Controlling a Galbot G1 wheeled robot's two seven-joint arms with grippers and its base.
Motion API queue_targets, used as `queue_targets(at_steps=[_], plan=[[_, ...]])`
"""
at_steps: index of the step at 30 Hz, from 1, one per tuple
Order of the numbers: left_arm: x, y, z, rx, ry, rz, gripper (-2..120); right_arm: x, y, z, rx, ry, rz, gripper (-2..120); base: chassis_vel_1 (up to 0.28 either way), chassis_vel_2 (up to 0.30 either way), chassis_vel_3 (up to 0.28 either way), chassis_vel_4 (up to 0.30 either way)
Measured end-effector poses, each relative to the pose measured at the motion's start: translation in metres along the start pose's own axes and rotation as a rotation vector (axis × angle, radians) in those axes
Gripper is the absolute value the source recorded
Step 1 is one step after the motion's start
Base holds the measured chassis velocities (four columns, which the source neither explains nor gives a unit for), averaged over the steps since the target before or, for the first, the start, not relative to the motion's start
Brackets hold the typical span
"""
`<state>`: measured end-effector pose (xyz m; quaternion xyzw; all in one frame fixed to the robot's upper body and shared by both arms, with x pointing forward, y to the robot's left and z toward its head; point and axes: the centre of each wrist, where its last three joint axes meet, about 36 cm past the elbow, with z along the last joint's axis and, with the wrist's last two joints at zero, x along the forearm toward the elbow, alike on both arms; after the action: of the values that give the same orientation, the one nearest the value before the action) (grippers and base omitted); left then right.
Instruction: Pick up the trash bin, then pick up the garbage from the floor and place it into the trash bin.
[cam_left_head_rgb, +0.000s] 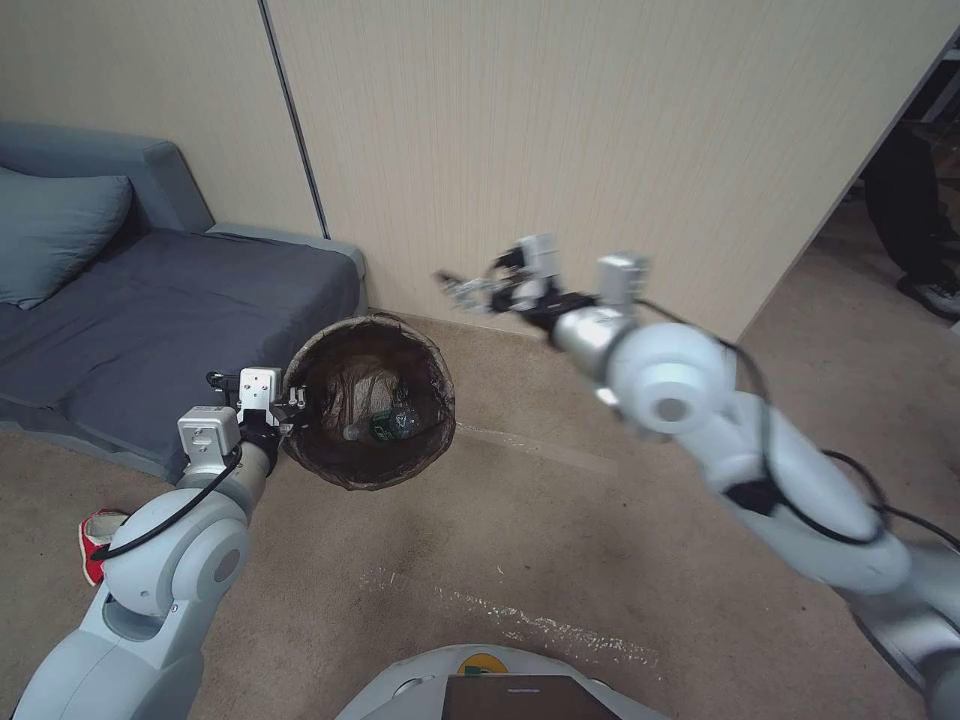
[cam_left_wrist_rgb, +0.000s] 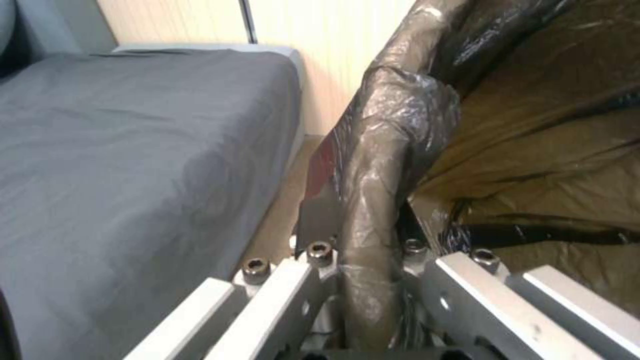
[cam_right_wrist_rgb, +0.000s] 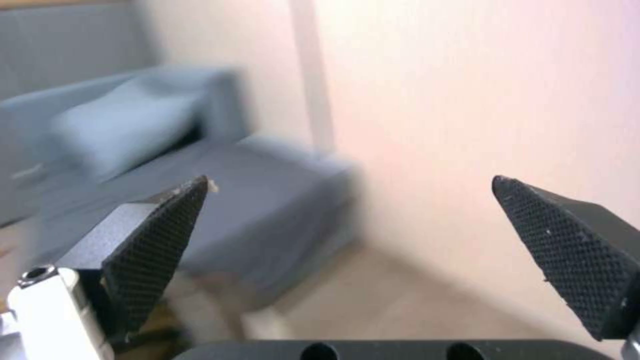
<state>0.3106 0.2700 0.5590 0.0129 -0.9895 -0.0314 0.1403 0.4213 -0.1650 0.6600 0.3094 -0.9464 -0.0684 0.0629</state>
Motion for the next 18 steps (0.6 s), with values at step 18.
queue_targets(at_steps=[18], plan=[[0.014,-0.007,0.003,0.024,-0.013,-0.037,0,0.159,-0.067,0.153,0.034,-0.227,0.716,100,0.000,0.000,0.000,0.000]])
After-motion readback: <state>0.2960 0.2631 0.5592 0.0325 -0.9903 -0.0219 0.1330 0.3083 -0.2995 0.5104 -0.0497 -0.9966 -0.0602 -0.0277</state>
